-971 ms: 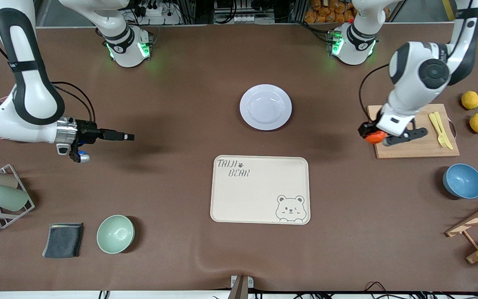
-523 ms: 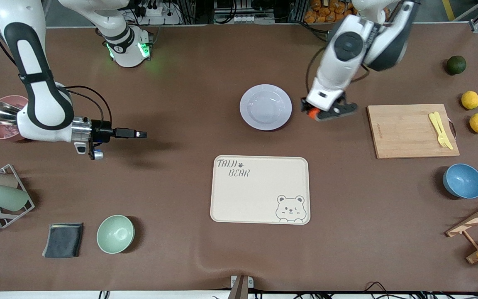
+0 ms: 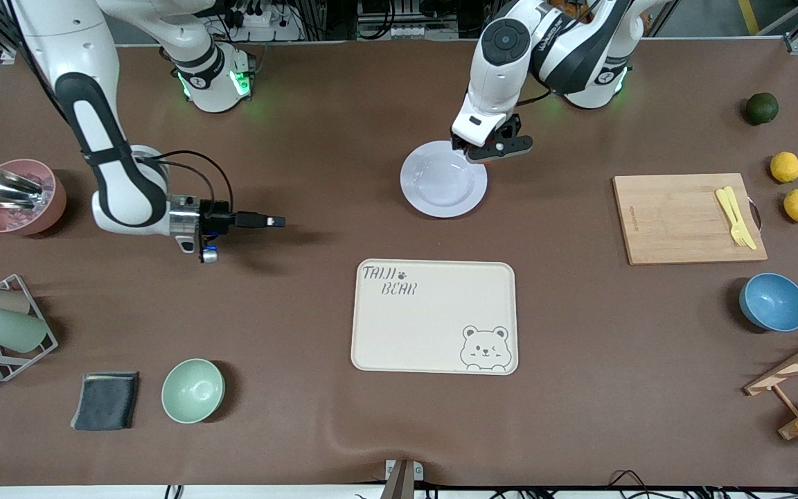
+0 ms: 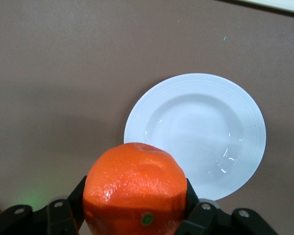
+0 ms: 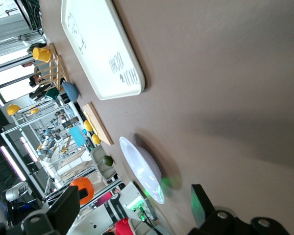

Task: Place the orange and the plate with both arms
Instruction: 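Carry the orange with the left gripper over the white plate, then lower the orange onto the white plate with the left gripper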

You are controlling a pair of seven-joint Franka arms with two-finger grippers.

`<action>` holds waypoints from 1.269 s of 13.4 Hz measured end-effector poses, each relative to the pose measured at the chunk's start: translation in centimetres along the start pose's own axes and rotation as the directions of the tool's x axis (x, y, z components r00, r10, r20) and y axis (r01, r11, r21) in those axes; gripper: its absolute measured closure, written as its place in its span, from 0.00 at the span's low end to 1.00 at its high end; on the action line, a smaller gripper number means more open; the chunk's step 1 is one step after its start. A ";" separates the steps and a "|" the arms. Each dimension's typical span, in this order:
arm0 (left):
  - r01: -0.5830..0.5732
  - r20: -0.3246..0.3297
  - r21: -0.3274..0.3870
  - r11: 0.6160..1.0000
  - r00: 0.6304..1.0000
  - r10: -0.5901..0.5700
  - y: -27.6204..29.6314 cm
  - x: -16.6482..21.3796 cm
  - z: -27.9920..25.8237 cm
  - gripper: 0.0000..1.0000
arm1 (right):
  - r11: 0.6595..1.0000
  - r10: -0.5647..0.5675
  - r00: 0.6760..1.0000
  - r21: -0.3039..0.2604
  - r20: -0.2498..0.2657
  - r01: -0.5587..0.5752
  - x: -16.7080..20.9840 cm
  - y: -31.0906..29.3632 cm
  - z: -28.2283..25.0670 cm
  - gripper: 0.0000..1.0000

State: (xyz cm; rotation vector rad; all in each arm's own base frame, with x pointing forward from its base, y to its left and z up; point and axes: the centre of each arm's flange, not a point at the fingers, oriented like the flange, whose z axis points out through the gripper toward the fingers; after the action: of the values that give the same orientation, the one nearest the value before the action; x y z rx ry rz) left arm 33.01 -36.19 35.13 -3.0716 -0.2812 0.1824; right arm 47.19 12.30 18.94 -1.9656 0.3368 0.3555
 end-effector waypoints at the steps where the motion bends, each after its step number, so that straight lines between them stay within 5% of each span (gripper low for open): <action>1: -0.004 0.007 -0.006 1.000 1.000 0.004 0.1 0.0 0.2 0.25 | 1.000 -0.017 1.000 0.016 -0.003 0.017 -0.4 0.3 1.0 0.00; 10: -0.046 0.103 -0.099 0.994 0.993 0.056 1.9 -0.6 2.6 0.25 | 0.994 -0.047 0.998 0.094 -0.037 0.051 -0.9 2.9 5.2 0.00; 17: -0.083 0.077 -0.040 0.996 0.993 0.086 3.4 -2.0 6.0 0.25 | 0.993 -0.054 0.998 0.101 -0.038 0.057 -1.1 3.0 5.9 0.00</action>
State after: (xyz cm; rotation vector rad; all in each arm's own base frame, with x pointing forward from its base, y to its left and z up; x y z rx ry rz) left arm 30.97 -39.61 29.19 -3.1196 -0.1603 0.3063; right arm 44.41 16.62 14.55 -1.8786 0.3163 0.2627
